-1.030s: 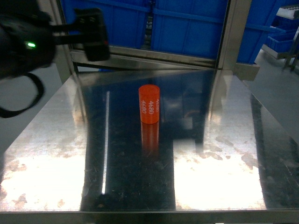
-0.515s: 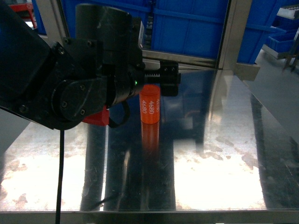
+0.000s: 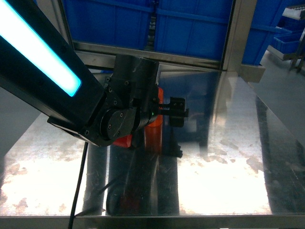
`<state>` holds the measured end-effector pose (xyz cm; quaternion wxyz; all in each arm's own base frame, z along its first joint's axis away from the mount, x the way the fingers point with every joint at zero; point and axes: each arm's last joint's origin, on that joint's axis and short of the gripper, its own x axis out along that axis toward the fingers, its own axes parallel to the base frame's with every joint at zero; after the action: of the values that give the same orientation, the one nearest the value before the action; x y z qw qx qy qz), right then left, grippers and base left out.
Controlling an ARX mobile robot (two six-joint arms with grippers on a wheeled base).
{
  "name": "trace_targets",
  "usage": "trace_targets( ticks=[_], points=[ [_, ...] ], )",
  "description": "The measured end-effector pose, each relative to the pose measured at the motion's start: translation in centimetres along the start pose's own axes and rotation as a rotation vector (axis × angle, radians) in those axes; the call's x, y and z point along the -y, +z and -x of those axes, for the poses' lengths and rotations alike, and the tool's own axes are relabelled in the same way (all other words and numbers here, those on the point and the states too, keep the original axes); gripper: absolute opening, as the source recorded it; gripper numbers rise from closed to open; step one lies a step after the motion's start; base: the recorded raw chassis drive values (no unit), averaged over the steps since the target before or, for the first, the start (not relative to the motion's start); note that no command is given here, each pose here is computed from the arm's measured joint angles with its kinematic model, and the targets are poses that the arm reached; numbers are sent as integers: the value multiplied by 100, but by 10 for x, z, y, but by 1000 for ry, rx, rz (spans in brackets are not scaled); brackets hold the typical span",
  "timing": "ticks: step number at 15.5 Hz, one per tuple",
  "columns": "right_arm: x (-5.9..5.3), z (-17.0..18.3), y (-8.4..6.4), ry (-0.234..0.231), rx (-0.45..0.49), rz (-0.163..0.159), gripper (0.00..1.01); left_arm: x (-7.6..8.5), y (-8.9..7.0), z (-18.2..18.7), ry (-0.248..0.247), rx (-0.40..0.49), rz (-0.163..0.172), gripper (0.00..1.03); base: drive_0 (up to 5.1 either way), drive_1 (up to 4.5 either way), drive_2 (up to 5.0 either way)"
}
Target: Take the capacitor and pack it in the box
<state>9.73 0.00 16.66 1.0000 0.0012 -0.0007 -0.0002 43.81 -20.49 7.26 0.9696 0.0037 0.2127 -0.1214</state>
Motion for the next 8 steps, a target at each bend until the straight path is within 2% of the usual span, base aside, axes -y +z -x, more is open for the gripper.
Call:
trace_targets(
  ticks=[4, 6, 8],
  points=[
    [0, 0, 0, 0, 0, 0, 98, -5, 5, -3, -11, -9, 4, 45, 0, 0, 0],
    [0, 0, 0, 0, 0, 0, 98, -9, 8, -1, -21, -16, 12, 44, 0, 0, 0],
    [0, 0, 0, 0, 0, 0, 98, -24, 12, 21, -9, 13, 23, 44, 0, 0, 0]
  ],
)
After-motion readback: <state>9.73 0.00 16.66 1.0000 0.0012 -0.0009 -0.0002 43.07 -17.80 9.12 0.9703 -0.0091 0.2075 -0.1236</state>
